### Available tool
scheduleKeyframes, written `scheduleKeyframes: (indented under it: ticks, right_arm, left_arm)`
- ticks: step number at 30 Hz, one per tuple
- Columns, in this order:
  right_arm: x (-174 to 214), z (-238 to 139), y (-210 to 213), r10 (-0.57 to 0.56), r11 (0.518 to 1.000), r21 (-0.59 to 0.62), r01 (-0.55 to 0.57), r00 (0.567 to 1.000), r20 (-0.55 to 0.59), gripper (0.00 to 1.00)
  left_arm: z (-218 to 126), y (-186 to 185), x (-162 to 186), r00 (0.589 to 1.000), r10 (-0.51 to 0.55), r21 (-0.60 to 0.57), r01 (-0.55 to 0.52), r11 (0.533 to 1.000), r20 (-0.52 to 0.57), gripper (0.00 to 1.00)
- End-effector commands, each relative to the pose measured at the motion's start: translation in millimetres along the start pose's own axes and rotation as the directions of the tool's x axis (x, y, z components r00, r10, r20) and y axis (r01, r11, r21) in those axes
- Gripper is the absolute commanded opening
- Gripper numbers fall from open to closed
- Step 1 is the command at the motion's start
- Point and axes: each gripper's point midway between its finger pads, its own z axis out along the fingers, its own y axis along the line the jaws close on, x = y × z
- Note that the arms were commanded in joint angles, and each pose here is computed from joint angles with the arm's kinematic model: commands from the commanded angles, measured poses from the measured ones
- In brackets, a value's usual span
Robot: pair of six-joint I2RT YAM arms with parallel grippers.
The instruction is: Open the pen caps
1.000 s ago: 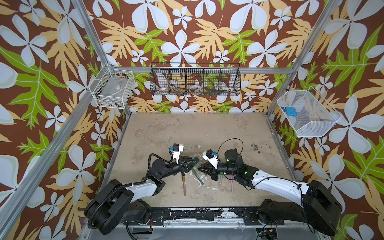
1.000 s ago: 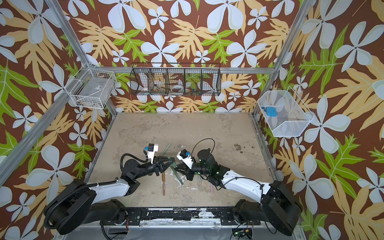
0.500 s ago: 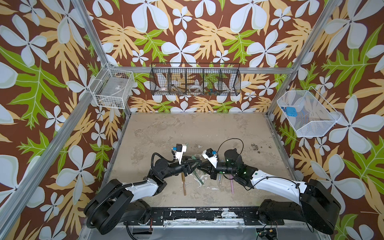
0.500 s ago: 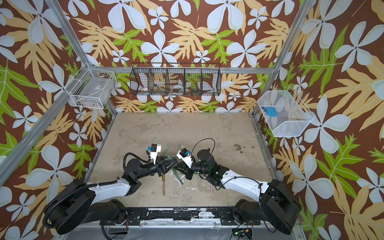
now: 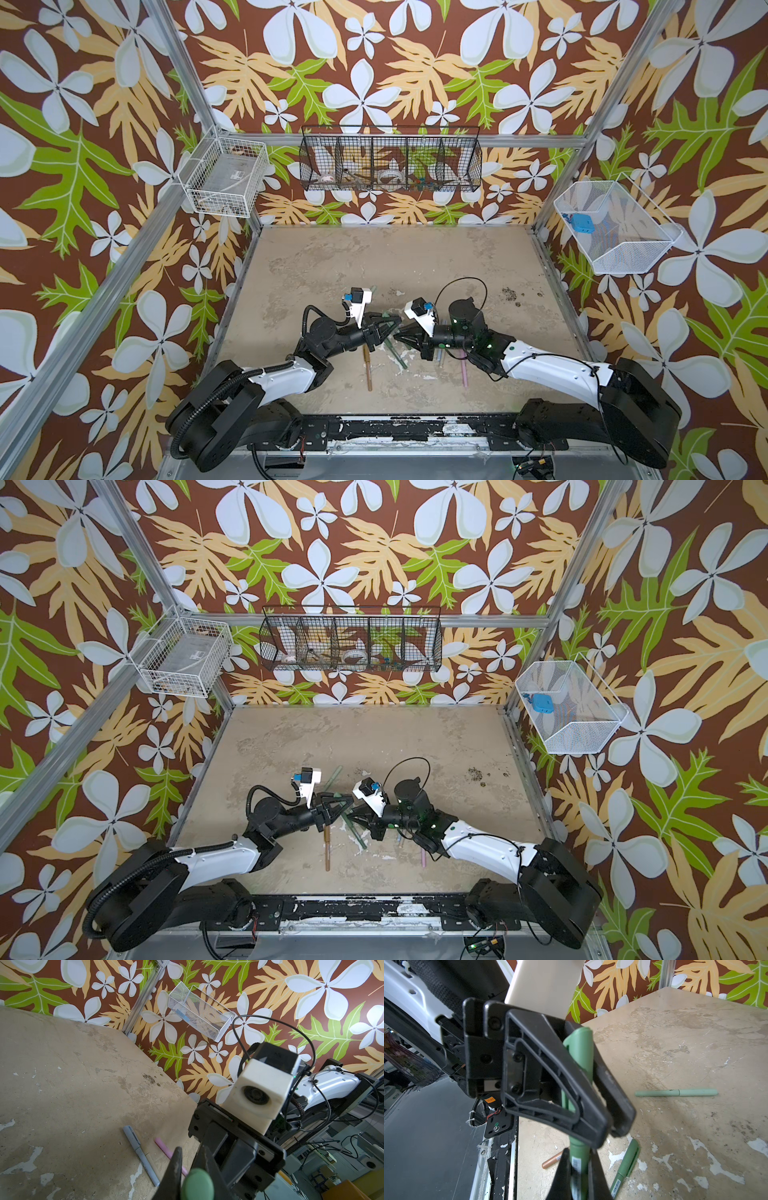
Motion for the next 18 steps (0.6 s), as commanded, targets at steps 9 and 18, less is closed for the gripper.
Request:
scheduleKeyframes:
  ticks: [9, 18]
  right_arm:
    - [7.8, 6.7, -13.4, -0.001, 0.998, 0.056, 0.003, 1.000, -0.030, 0.00]
    - [4.5, 5.2, -30.8, -0.108, 0.914, 0.385, 0.129, 0.991, -0.075, 0.00]
  left_arm:
    - [-1.8, 5.0, -5.0, 1.000, -0.002, -0.037, 0.003, 0.999, 0.030, 0.00]
    - [-6.2, 21.6, -8.3, 0.998, -0.031, -0.119, 0.038, 0.992, 0.062, 0.00]
